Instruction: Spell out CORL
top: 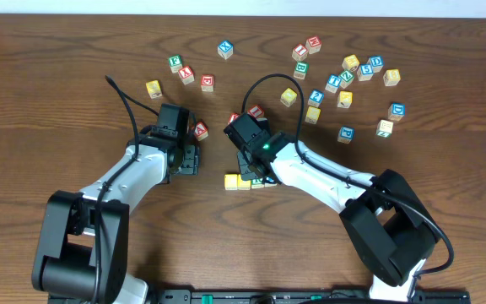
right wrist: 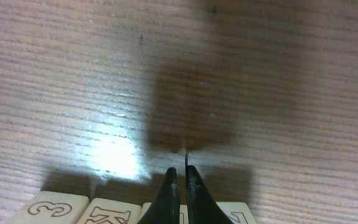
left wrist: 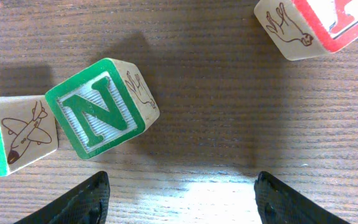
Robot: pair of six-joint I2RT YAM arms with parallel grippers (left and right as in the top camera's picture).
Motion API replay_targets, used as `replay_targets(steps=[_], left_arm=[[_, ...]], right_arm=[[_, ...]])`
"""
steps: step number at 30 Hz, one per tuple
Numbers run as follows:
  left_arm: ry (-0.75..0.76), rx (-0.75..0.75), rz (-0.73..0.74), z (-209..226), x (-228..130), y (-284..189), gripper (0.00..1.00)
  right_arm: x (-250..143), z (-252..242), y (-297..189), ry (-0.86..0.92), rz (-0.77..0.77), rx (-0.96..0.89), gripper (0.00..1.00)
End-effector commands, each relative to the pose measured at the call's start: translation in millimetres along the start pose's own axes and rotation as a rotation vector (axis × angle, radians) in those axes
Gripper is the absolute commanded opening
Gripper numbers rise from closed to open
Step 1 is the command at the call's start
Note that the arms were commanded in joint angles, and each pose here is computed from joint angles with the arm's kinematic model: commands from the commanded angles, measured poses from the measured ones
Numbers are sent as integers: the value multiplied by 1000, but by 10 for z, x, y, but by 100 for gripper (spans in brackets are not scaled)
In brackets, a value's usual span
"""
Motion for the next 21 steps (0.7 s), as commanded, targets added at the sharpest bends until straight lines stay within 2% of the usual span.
replay_targets(steps=[1,21], left_arm=[[-10,6,-29,1,97,-39,73],[-10,6,-29,1,97,-39,73]], right_arm=[[-55,23,43,-10,27,-3,1],[-95,100,32,-28,39,20,1]])
Point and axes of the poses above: each gripper's point midway between its finger pads, its own y axis out along the fingers, its own z axis along the line the jaws close on, x = y × z, the point moved 9 cm from there along -y, back along the fingers, and after that the axes turned 7 degrees about -y, right-handed, at the moved point
